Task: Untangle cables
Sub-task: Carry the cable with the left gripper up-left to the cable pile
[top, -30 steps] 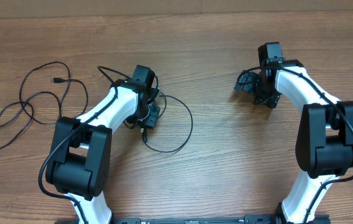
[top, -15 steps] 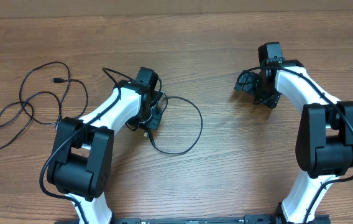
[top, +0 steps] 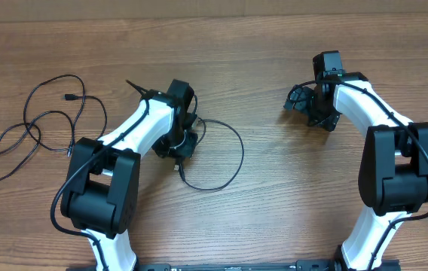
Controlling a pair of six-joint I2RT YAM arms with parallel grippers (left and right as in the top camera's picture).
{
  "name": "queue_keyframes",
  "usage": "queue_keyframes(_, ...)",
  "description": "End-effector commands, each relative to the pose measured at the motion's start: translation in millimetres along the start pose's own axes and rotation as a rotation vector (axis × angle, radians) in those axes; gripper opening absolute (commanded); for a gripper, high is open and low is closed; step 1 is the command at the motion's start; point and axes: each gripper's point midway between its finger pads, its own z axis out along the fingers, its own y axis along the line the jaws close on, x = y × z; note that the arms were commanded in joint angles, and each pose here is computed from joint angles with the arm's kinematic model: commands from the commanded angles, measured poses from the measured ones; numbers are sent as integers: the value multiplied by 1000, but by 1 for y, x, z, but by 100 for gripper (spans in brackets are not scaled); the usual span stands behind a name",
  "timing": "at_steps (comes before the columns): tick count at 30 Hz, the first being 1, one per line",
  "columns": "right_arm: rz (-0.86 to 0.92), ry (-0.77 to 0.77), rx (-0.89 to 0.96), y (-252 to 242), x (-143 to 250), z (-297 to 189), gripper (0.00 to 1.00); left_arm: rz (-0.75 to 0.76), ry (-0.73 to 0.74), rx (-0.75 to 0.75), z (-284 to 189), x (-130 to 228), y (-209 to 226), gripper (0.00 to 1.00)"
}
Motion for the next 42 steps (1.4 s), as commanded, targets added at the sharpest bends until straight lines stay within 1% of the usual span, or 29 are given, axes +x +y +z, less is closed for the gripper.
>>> queue_keyframes(1,-4,-26,-11,3,-3,-10,100,-77,-98,-107,-37,-26,13,4)
queue_keyframes(5,-5,-26,-11,3,-3,-10,100,-185,-179,-285,-77,-34,42,4)
queue_keyframes(11,-5,-27,-10,3,-3,-10,100,-300,-335,-461,-149,-48,70,4)
queue_keyframes(18,-4,-26,-11,3,-3,-10,100,-397,-536,-592,-232,-63,100,4)
queue_keyframes(23,-5,-26,-11,3,-3,-10,100,-575,-671,-656,-285,-61,140,4)
queue_keyframes(26,-5,-27,-10,3,-3,-10,100,-690,-717,-656,-305,-54,168,4)
queue_keyframes(28,-5,-27,-10,3,-3,-10,100,-773,-729,-638,-309,-47,187,4)
queue_keyframes(31,-5,-27,-10,3,-3,-10,100,-890,-717,-607,-305,-33,216,4)
queue_keyframes(35,-5,-27,-10,3,-3,-10,100,-1001,-671,-501,-293,-14,248,4)
queue_keyframes(39,-5,-26,-11,3,-3,-10,100,-1099,-647,-427,-286,4,272,4)
queue_keyframes(42,-5,-26,-11,3,-3,-10,100,-1144,-639,-377,-283,13,285,4)
